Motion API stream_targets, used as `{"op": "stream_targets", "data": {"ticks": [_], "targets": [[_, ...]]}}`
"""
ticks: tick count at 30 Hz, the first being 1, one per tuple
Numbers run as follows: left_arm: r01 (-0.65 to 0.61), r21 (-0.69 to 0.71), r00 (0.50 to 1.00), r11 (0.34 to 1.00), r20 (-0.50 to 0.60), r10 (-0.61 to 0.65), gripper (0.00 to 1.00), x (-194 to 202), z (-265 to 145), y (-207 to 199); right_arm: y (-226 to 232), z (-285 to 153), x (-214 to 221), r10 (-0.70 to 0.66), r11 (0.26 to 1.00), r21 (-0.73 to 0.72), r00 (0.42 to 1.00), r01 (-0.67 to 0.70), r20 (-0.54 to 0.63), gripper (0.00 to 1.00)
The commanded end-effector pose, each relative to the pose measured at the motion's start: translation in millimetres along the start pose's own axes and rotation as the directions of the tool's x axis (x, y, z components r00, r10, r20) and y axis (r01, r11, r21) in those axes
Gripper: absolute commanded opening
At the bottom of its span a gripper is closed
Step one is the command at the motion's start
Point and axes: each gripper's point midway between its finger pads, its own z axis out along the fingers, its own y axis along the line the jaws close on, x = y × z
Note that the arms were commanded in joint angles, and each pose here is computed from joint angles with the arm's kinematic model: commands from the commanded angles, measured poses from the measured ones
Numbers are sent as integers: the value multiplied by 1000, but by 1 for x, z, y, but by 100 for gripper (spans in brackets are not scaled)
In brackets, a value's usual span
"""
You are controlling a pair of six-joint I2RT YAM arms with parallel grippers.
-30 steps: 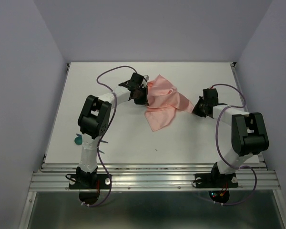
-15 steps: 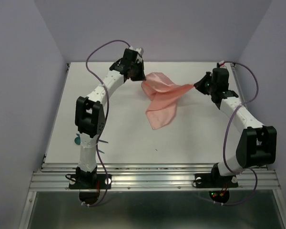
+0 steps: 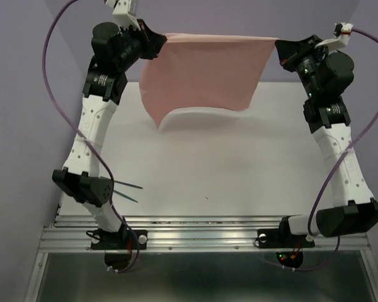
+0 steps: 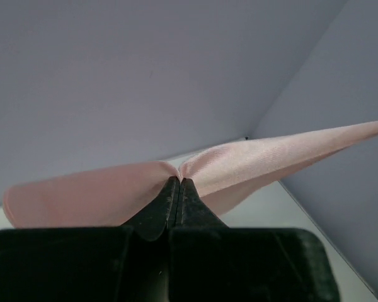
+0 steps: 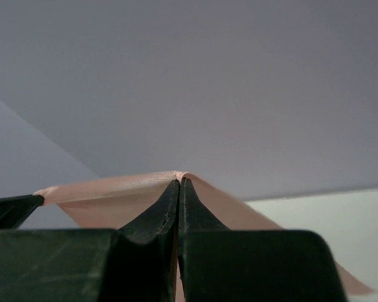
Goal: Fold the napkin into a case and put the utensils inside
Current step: Flatten out the crumpled napkin at the center of the board.
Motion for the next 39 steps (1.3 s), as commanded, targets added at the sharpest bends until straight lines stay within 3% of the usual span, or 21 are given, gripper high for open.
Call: {"op": "stream_targets", "data": {"ticks": [1, 3, 4, 7, 8, 9, 11, 13, 14, 17, 19, 23, 25, 30, 32, 36, 39], "targets": [[-51, 94, 999, 994, -8, 52, 0, 26, -29, -17, 11, -42, -20, -23, 999, -36, 996, 26, 84, 1], [-51, 108, 997, 993, -45, 56, 0, 49, -47, -18, 1, -56, 6, -35, 999, -38, 999, 36, 21, 1], [-15, 89, 990, 996, -139, 28, 0, 95, -49, -3, -18, -71, 35, -39, 999, -1, 998, 39, -45, 1], [49, 67, 969, 997, -244, -31, 0, 149, -74, 4, -78, -108, 114, -52, 988, 132, 970, 85, -235, 1], [97, 26, 938, 995, -336, -83, 23, 197, -84, 17, -84, -124, 120, -67, 983, 147, 967, 106, -247, 1], [142, -10, 905, 990, -403, -134, 39, 233, -99, 24, -111, -144, 158, -35, 970, 213, 940, 113, -340, 3], [167, -65, 877, 984, -447, -178, 63, 258, -112, 32, -135, -170, 183, 12, 943, 308, 916, 123, -402, 9], [161, -122, 861, 979, -468, -200, 64, 270, -118, 41, -163, -193, 212, 59, 907, 397, 888, 143, -456, 31], [142, -163, 863, 976, -463, -203, 64, 270, -117, 50, -176, -199, 216, 71, 879, 450, 892, 156, -447, 54], [92, -255, 871, 963, -449, -202, 62, 262, -110, 68, -196, -209, 228, 96, 832, 524, 882, 184, -462, 57], [78, -311, 867, 947, -448, -218, 54, 258, -106, 77, -205, -209, 234, 114, 807, 556, 870, 201, -480, 57], [47, -492, 817, 869, -482, -316, 42, 284, -110, 109, -205, -198, 234, 126, 806, 558, 864, 197, -487, 56], [26, -572, 785, 820, -496, -372, 41, 306, -119, 124, -202, -194, 235, 128, 819, 542, 861, 189, -493, 56], [79, -657, 750, 750, -457, -479, 43, 338, -122, 135, -202, -191, 254, 160, 839, 518, 836, 165, -525, 55], [143, -658, 713, 739, -449, -538, 44, 358, -120, 130, -204, -190, 261, 183, 839, 523, 826, 152, -533, 55], [243, -651, 643, 719, -447, -622, 64, 387, -121, 117, -200, -188, 266, 206, 847, 516, 817, 127, -539, 55], [202, -714, 618, 671, -439, -653, 63, 409, -135, 120, -200, -186, 267, 207, 852, 510, 815, 122, -541, 55]]}}
